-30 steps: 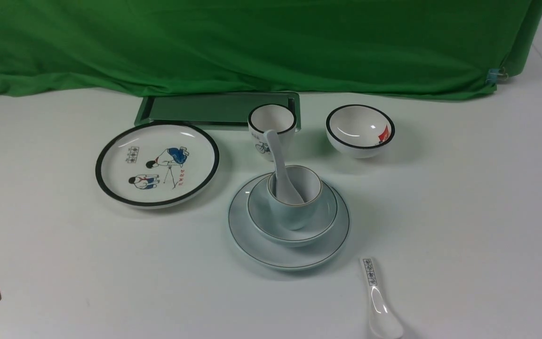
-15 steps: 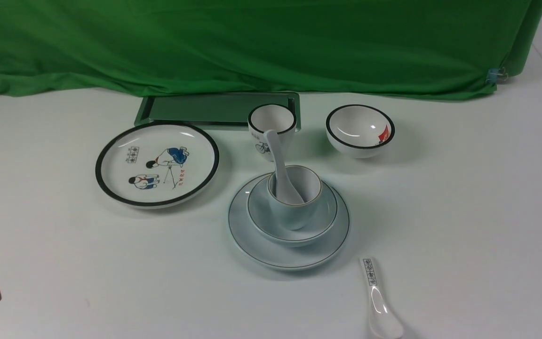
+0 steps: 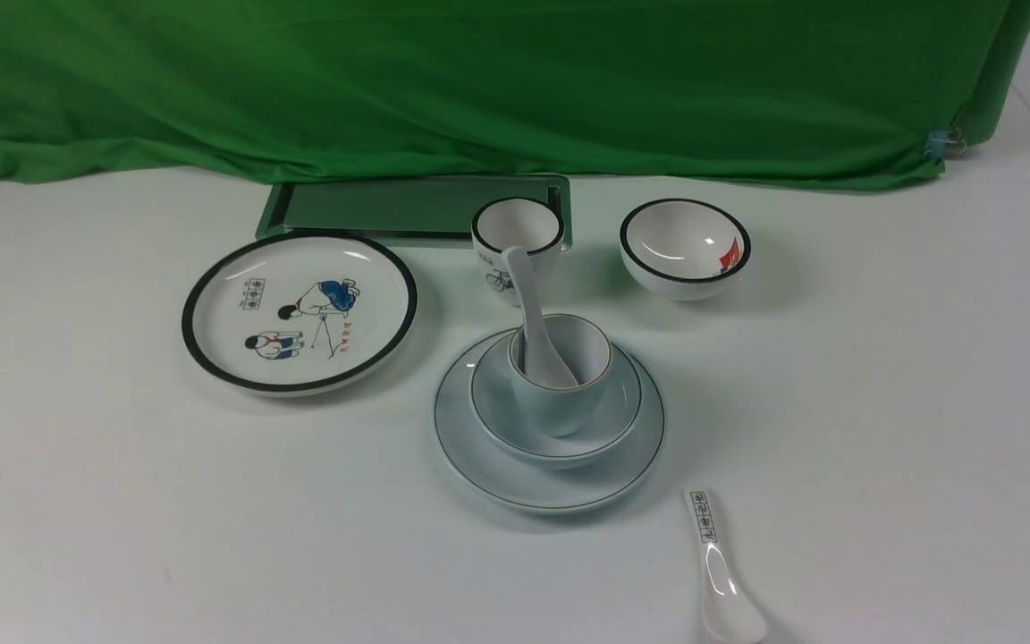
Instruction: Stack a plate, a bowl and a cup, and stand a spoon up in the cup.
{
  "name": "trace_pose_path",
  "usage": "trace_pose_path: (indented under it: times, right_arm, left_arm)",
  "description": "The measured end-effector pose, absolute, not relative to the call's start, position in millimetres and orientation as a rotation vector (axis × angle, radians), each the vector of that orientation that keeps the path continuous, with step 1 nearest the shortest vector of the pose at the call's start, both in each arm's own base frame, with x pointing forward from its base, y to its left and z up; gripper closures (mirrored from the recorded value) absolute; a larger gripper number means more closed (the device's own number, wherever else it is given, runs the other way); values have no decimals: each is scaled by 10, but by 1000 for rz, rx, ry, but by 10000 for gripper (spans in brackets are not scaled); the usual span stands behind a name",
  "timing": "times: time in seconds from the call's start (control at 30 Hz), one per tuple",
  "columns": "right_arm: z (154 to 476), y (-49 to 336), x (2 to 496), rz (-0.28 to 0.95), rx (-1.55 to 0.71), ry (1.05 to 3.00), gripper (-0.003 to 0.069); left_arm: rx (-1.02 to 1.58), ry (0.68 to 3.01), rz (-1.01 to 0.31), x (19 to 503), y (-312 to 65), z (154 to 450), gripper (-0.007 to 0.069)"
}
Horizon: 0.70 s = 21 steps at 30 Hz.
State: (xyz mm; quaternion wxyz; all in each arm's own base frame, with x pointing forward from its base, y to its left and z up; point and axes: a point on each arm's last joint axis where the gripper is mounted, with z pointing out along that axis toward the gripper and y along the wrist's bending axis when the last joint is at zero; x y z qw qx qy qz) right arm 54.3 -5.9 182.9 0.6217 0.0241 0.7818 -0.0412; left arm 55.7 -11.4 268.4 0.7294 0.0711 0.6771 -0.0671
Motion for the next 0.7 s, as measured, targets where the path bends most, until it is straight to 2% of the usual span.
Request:
trace_pose_path:
  times: [0.27, 0.57, 0.7]
  right_arm:
    - [1829, -59, 543, -95, 55, 1797, 559]
    - [1830, -59, 542, -95, 55, 1796, 535]
    - [1830, -59, 542, -95, 55, 1795, 524]
  left_arm:
    - [-21, 1510, 41, 566, 21, 2144, 657]
    - [-65, 1715, 49, 559, 34, 1904, 657]
    - [-67, 1722, 50, 558, 34, 1897, 657]
